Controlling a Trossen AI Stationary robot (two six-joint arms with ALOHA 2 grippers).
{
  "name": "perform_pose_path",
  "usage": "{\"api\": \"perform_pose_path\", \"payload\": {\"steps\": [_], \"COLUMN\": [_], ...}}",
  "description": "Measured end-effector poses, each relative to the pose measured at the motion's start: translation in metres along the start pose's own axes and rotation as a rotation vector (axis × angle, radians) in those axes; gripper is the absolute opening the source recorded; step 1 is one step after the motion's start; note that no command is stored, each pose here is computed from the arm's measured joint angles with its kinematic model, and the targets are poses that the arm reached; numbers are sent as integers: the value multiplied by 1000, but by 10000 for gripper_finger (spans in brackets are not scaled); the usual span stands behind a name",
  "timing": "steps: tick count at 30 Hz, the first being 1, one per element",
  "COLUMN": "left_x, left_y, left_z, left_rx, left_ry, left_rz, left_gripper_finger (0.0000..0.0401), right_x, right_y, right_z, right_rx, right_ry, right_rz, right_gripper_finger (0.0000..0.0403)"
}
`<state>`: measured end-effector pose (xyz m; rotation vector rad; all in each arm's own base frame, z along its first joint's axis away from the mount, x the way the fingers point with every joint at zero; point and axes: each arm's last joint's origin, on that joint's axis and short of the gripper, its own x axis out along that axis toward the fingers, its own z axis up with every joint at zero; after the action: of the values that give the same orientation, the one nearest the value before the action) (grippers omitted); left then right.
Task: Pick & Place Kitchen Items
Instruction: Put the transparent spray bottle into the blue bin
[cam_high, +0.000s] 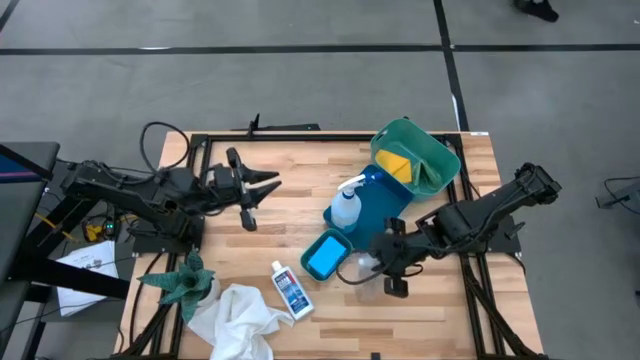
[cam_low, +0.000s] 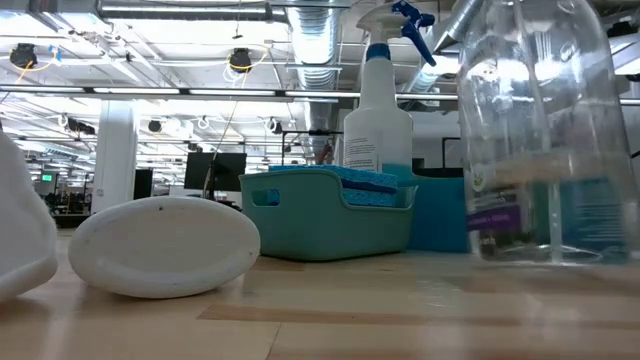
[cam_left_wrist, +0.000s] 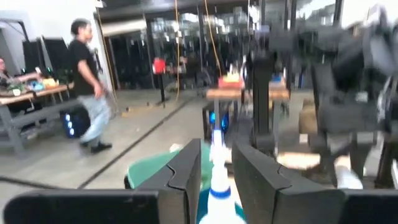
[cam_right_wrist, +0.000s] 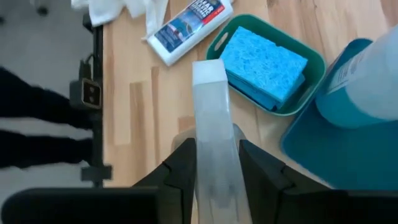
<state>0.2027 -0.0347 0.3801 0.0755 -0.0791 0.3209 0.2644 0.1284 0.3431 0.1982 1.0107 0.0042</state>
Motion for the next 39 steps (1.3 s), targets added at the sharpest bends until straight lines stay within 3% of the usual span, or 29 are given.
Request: {"api": "perform_pose_path", "payload": {"steps": [12,29,33,39], "left_x": [0,2,-8,-34], "left_y": [0,35,45,54], "left_z": [-15,-33,-32,-52], "left_rx": [122,259,238,186], "left_ry": [134,337,320,236], "left_rz": [-10,116,72,7], "left_gripper_finger": [87,87,87,87], "right_x": [1,0,0,1], "right_y": [-4,-8,-8,-9], "right_z": [1,-5,-5,-1], "right_rx": [393,759,818,905], "right_ry": [2,3,6,7], "right_rz": [-13,-109,-105,-72], "right_gripper_finger": [91,91,91,91]}}
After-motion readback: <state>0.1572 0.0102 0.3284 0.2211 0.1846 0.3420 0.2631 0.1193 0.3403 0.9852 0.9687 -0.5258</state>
